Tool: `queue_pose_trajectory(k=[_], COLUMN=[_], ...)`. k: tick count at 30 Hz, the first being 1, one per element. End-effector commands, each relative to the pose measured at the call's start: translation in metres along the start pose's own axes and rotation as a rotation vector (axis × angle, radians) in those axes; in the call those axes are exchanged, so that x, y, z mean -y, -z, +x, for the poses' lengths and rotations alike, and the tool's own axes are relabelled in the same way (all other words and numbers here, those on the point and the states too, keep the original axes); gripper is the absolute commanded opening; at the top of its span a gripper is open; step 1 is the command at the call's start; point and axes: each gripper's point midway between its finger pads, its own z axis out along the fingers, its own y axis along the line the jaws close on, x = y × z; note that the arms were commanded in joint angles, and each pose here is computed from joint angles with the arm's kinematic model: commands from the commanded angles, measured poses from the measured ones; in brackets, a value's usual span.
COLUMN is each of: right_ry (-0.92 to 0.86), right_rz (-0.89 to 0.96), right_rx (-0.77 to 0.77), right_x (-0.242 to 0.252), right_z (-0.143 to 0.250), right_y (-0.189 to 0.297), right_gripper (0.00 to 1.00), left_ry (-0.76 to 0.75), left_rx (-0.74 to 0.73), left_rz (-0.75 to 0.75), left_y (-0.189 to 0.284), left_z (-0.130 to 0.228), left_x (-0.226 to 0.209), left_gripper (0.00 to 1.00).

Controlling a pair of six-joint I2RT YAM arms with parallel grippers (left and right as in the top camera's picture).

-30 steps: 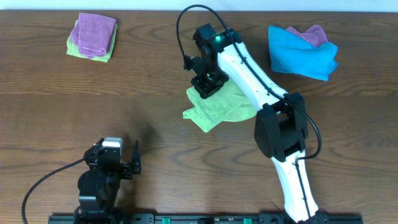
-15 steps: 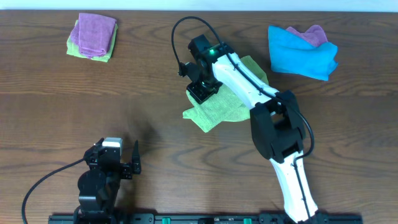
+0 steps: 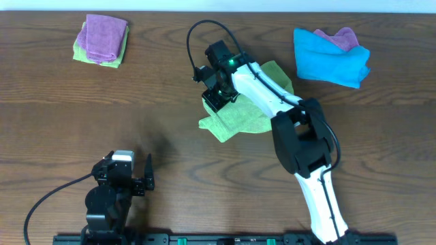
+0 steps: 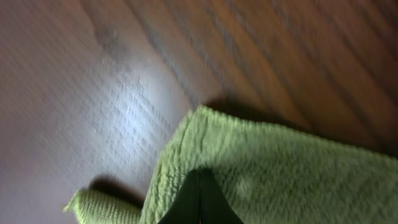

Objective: Fold the cloth

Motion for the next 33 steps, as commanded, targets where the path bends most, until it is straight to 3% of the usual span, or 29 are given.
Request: queue_pose_trajectory(k=[1,12,21,28,33], right_ry=[-0.044,-0.048,-0.044,-0.004,-0.004], right_rz=[-0.005,0.007,0.022,0.029,0.128], right_rx=[-0.046,0.222,0.438,0.456,0.413], right_x=[-0.005,-0.001,0.003,-0.014,-0.018], right_z=[0.011,-0.056,-0.113,-0.139,-0.127], right_y=[-0.038,-0.043,-0.014,0.071,0.141], right_gripper=[0.01,0.01,0.01,0.01,0.01], left_ry=[-0.009,-0.009,-0.009,-0.009,-0.009], left_rx=[-0.014,-0.014,-0.014,-0.014,-0.014], left_rz=[-0.003,-0.003,-0.003,-0.003,-0.003], left_y=[-0.003,-0.003,-0.003,-0.003,-0.003], left_z=[0.007,0.007,0.007,0.007,0.007], left_x=[0.0,0.0,0.0,0.0,0.0], left_gripper=[0.95,0.95,0.95,0.95,0.95])
